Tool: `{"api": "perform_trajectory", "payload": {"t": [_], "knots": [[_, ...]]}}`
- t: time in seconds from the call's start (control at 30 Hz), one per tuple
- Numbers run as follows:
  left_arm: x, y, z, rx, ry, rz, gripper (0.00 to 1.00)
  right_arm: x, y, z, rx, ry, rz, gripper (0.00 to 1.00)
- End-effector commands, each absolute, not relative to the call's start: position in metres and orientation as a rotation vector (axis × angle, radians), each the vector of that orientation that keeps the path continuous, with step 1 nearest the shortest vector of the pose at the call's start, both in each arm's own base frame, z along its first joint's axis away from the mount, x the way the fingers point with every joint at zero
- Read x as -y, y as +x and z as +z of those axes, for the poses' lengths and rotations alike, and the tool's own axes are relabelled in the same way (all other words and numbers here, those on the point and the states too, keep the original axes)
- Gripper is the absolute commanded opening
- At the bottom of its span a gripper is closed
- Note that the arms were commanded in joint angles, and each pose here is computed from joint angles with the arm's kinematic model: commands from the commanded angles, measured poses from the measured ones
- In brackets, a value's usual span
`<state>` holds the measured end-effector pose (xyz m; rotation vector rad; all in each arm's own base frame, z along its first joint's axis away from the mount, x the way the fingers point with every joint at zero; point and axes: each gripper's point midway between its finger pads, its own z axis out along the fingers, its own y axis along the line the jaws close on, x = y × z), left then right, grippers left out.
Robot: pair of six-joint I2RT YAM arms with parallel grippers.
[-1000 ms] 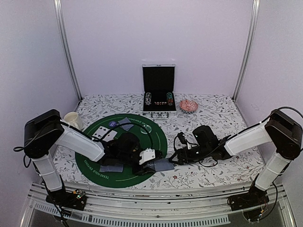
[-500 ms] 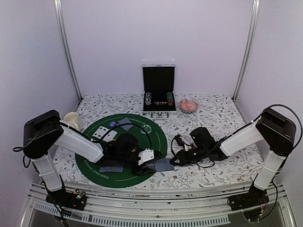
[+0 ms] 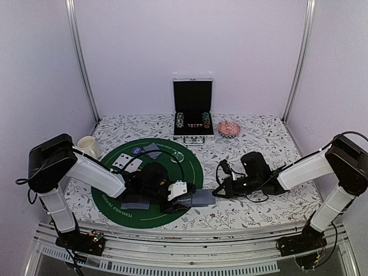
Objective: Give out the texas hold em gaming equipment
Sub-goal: Pick up the poker card from the face-down deck piles, then pass from the right arm to the left
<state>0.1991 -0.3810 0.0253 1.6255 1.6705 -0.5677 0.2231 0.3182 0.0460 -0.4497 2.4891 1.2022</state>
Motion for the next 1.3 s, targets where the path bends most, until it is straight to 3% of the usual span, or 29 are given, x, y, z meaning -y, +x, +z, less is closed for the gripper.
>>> {"api": "perform_trajectory", "payload": {"t": [0.0,0.4,0.73,0.77,0.8,1.13,1.2,1.27], "knots": [[0.375,0.195,0.021,-1.682,1.657,-0.552,0.55,-0.315,0.223,0.066,-2.435,-0.464,1.231,0.02],[0.376,0.19,0.014,-1.719,1.703,-0.579,0.7,-0.302,0.232,0.095,-2.369,-0.465,1.165,0.02],[0.384,0.197,0.064,-1.64,1.619,-0.591,0.85,-0.304,0.236,0.13,-2.278,-0.546,1.152,0.02],[0.384,0.197,0.071,-1.629,1.607,-0.597,0.95,-0.304,0.235,0.136,-2.264,-0.56,1.151,0.02],[0.383,0.196,0.077,-1.62,1.598,-0.603,0.98,-0.304,0.235,0.141,-2.249,-0.571,1.152,0.02],[0.388,0.175,0.164,-1.478,1.458,-0.848,0.98,-0.317,0.225,0.2,-2.026,-0.753,1.235,0.02],[0.39,0.176,0.193,-1.468,1.364,-0.962,0.95,-0.321,0.22,0.212,-1.963,-0.792,1.278,0.02],[0.39,0.178,0.213,-1.474,1.295,-1.066,0.85,-0.327,0.213,0.223,-1.905,-0.831,1.32,0.02]]}}
